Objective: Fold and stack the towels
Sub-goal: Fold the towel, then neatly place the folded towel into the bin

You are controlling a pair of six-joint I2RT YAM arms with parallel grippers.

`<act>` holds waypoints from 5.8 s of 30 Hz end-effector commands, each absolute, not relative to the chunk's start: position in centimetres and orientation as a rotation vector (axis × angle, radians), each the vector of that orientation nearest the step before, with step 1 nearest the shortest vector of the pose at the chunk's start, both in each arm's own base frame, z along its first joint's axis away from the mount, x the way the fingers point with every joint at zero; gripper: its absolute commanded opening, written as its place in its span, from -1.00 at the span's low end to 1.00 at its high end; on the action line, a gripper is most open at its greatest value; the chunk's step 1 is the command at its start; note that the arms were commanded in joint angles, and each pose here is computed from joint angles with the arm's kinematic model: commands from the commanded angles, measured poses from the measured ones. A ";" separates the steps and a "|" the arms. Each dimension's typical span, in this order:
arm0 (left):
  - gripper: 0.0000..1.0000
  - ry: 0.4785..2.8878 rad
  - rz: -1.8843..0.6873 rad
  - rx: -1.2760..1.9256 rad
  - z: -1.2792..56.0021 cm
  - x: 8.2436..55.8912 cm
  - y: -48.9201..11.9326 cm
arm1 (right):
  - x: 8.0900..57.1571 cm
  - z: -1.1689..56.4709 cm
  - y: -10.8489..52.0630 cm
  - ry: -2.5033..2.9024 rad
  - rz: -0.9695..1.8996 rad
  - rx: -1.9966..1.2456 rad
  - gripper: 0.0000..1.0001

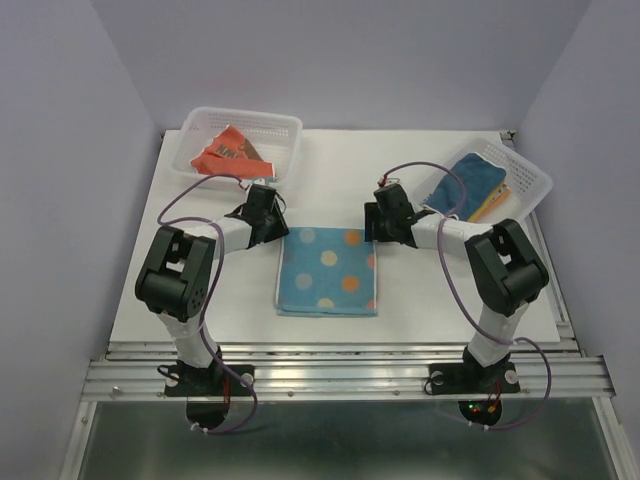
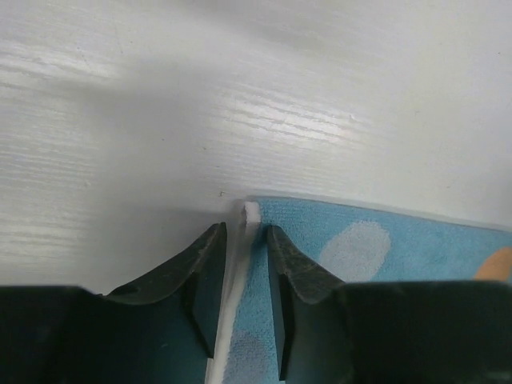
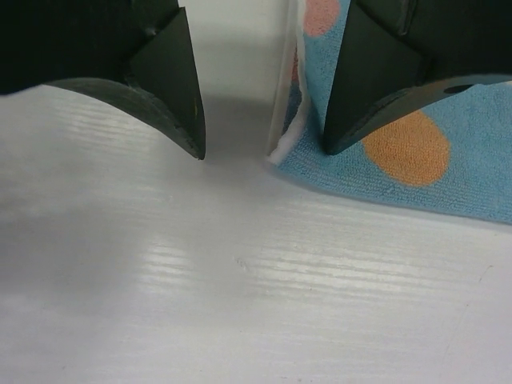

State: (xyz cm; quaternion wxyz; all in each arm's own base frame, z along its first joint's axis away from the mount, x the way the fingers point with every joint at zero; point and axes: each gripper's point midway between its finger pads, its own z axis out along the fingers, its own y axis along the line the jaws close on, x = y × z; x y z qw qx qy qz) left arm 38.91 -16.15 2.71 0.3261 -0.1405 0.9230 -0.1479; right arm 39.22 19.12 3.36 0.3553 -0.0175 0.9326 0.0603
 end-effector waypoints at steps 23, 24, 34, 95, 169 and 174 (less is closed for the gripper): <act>-1.00 2.285 -0.501 -0.308 6.5 39.5 -16.9 | 41.3 5.7 23.0 2.306 0.422 -0.245 -0.86; -1.00 2.262 -0.526 -0.303 7.5 39.5 -17.1 | 40.8 5.8 23.2 2.305 0.445 -0.265 -0.91; -1.00 2.214 -0.619 -0.320 8.2 35.9 -16.8 | 35.8 8.9 23.9 2.232 0.644 -0.381 -0.99; 0.98 2.098 -0.894 -0.612 8.8 19.3 -12.8 | 19.6 8.7 22.5 2.266 0.996 -0.246 0.72; 0.98 2.132 -0.612 -0.553 10.1 24.2 -11.3 | 38.7 24.6 4.8 1.928 -0.644 -0.894 -0.99; 0.98 2.111 -0.589 -0.591 10.7 24.3 -10.8 | 40.7 26.4 3.0 1.902 -0.701 -0.900 -0.99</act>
